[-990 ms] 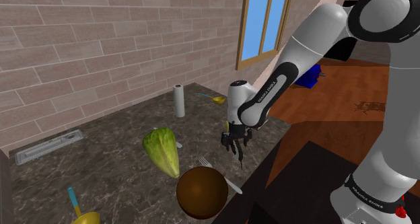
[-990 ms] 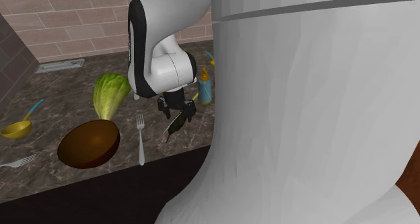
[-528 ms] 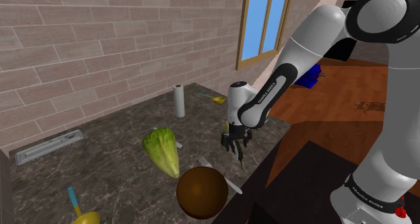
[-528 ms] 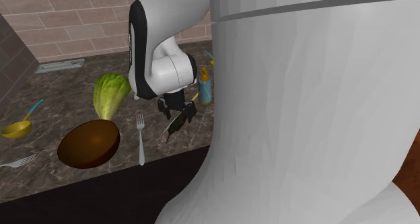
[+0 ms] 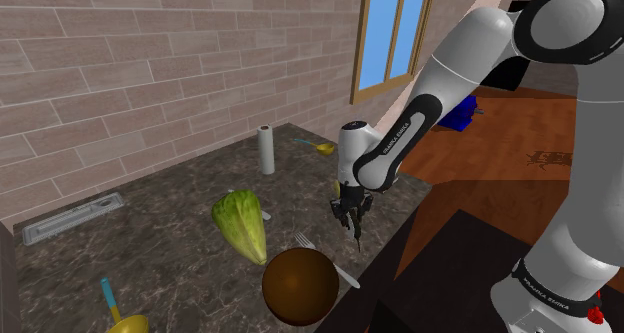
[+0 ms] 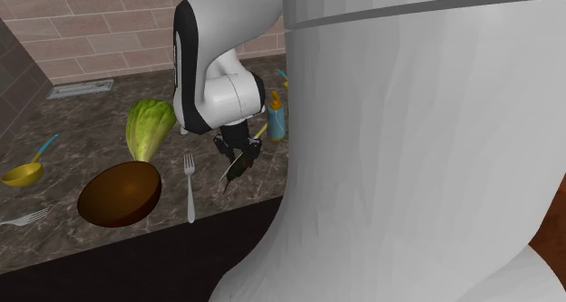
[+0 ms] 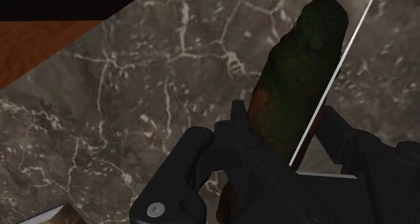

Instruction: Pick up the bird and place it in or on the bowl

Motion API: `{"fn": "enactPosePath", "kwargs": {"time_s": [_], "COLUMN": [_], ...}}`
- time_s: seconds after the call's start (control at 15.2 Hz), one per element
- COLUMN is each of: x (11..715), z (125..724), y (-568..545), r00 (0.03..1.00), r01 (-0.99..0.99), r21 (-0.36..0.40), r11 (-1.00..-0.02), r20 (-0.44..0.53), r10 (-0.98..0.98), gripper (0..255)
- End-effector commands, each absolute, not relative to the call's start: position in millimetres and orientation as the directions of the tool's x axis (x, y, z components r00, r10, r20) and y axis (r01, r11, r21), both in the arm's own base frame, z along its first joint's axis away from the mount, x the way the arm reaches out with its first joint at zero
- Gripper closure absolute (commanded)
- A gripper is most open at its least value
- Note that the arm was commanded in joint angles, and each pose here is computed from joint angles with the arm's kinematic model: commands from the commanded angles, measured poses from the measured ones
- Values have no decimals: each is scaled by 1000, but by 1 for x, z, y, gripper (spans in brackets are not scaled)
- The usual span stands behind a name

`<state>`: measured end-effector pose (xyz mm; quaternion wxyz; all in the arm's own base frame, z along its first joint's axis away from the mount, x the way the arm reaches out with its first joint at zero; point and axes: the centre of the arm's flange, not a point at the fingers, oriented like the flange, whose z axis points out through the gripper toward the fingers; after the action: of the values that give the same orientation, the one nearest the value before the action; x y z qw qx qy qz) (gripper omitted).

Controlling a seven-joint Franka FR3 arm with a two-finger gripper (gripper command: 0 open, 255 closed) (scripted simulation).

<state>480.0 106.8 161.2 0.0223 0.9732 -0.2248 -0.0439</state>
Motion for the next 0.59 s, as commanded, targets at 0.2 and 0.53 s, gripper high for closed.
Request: {"fn": "enactPosePath", "kwargs": {"time_s": [0.2, 0.53], "x": [480, 480], "z": [171, 198], "y": [106, 106], "r00": [895, 895], "r01": [-436, -436], "r21": [64, 64], "r11": [-898, -898], "r20": [-76, -76], "r10": [-440, -440], "gripper": [255, 255]}}
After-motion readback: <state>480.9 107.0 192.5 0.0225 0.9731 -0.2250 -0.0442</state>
